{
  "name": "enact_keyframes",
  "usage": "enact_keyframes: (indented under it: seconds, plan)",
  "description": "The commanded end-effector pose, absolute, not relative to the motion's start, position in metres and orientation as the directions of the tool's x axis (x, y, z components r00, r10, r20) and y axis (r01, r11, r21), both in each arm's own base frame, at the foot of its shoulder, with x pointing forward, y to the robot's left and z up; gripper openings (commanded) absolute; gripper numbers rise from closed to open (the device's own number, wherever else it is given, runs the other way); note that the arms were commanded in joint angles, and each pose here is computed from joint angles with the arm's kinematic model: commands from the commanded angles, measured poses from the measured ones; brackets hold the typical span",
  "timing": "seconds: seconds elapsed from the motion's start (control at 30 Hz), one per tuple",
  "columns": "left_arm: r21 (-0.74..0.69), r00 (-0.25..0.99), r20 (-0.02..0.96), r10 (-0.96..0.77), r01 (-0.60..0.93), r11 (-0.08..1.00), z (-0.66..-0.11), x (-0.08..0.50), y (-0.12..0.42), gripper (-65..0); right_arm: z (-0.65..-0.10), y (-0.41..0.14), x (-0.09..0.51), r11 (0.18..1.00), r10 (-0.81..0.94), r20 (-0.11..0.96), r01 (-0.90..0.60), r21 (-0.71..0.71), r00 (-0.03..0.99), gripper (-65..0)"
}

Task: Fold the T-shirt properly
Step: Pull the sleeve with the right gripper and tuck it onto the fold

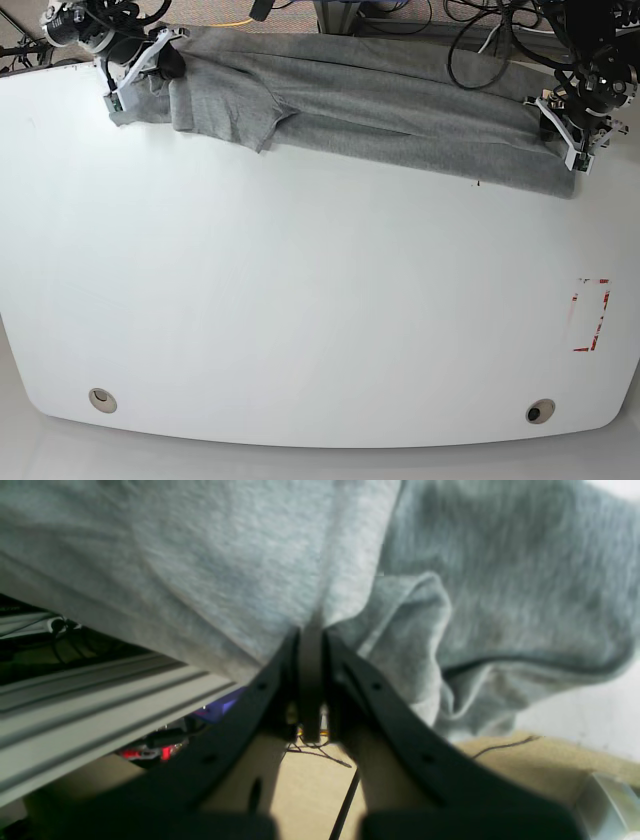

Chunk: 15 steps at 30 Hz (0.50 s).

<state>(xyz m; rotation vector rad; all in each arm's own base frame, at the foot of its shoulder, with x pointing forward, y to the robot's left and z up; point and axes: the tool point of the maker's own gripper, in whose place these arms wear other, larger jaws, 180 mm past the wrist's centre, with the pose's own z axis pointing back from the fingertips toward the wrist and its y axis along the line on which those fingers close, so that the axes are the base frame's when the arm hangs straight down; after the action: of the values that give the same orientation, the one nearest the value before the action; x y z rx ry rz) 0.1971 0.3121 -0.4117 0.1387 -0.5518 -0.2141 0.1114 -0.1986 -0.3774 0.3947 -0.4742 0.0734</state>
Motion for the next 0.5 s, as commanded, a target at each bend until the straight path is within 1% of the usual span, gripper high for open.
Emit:
enact_keyframes:
  seconds: [0.0, 0.13, 0.2, 0.23, 0.3, 0.47]
  plan:
    - [0.218, 0.857, 0.448, -0.255, 0.172, 0.961, -0.414, 0.187, 0.321, -35.6, -0.376, -0.206, 0.113, 0.936, 0.007, 0.464, -0.169, 0.31, 0.886, -55.5]
    - [0.217, 0.857, 0.448, -0.256, 0.173, 0.961, -0.414, 0.188, 0.32, -35.6, -0.381, -0.212, 0.11, 0.949, 0.023, 0.441, -0.158, 0.272, 0.897, -33.9]
    - [0.218, 0.856, 0.449, -0.256, 0.173, 0.961, -0.414, 0.188, 0.32, -35.6, -0.38, -0.212, 0.113, 0.949, 0.02, 0.452, -0.159, 0.272, 0.892, -27.4]
    - [0.218, 0.856, 0.449, -0.256, 0.173, 0.961, -0.414, 0.188, 0.32, -35.6, -0.379, -0.211, 0.116, 0.949, 0.016, 0.467, -0.161, 0.272, 0.884, -25.7]
    - [0.218, 0.856, 0.449, -0.256, 0.173, 0.961, -0.414, 0.188, 0.32, -35.6, -0.382, -0.211, 0.116, 0.947, -0.003, 0.472, -0.15, 0.285, 0.882, -26.0]
    - [0.217, 0.855, 0.451, -0.257, 0.174, 0.961, -0.414, 0.189, 0.32, -35.6, -0.408, -0.217, 0.115, 0.932, -0.082, 0.422, -0.08, 0.353, 0.903, -30.1]
